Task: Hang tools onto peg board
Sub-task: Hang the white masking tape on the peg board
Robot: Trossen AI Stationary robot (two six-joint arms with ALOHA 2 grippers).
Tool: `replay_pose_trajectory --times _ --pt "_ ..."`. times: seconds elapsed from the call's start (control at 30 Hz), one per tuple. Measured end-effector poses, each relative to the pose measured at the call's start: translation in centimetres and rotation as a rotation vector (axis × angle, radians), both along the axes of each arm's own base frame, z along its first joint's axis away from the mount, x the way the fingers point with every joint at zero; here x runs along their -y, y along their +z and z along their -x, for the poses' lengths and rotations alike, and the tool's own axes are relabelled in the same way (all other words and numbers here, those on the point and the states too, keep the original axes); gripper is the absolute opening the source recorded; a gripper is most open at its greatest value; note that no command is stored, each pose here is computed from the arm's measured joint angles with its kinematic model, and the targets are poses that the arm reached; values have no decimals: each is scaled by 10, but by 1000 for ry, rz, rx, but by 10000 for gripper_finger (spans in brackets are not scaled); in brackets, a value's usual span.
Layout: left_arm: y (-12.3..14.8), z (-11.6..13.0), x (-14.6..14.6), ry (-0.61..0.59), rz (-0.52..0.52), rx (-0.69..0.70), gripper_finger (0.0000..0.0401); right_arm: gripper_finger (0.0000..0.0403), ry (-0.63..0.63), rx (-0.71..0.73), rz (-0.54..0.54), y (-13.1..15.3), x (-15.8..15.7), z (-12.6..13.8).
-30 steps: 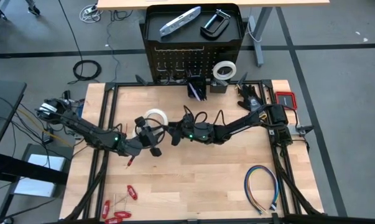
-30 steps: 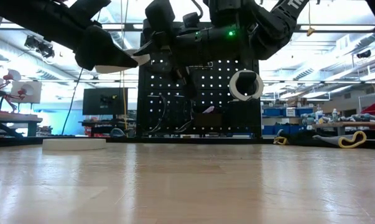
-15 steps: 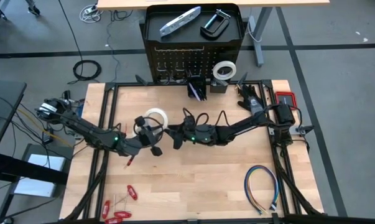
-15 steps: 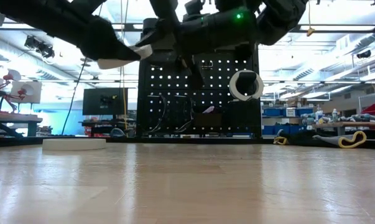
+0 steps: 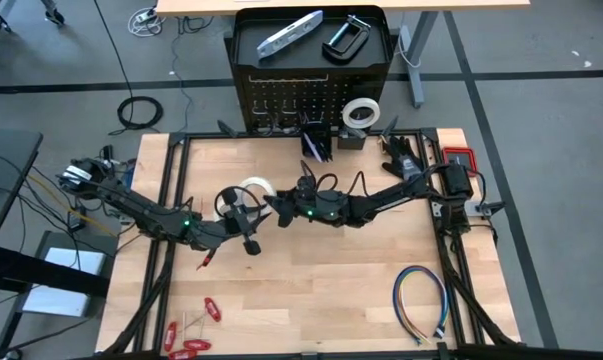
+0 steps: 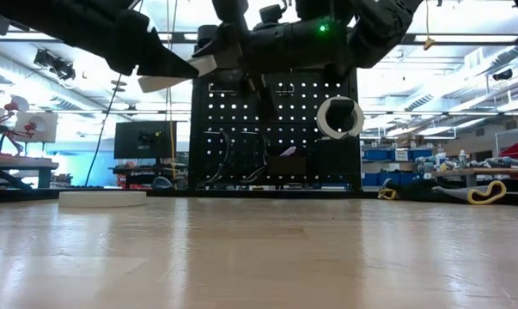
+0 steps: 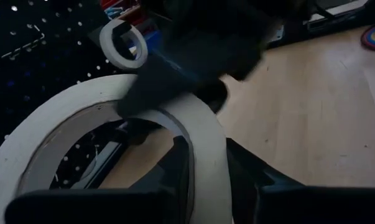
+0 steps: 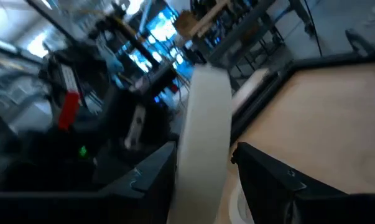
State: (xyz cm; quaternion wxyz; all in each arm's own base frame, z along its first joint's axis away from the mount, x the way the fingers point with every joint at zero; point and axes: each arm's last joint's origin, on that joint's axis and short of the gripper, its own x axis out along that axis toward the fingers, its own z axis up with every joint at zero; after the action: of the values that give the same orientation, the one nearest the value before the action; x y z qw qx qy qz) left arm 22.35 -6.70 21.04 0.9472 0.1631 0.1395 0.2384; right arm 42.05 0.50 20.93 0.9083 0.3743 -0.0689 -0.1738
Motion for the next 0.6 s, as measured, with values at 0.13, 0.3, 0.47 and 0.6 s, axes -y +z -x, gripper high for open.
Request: replay_pose_trajectory --times 0.13,0.3,0.47,0.6 --pt "-1 0 0 8 -3 -4 78 166 7 20 -9 2 3 0" --pt "-2 1 -1 17 -11 -17 78 137 53 8 -10 0 3 -1" --pt "-2 1 -1 36 -24 -25 78 91 95 2 -18 0 2 -1" --pt "-3 1 -1 37 -25 -28 84 89 108 -3 -7 0 2 -1"
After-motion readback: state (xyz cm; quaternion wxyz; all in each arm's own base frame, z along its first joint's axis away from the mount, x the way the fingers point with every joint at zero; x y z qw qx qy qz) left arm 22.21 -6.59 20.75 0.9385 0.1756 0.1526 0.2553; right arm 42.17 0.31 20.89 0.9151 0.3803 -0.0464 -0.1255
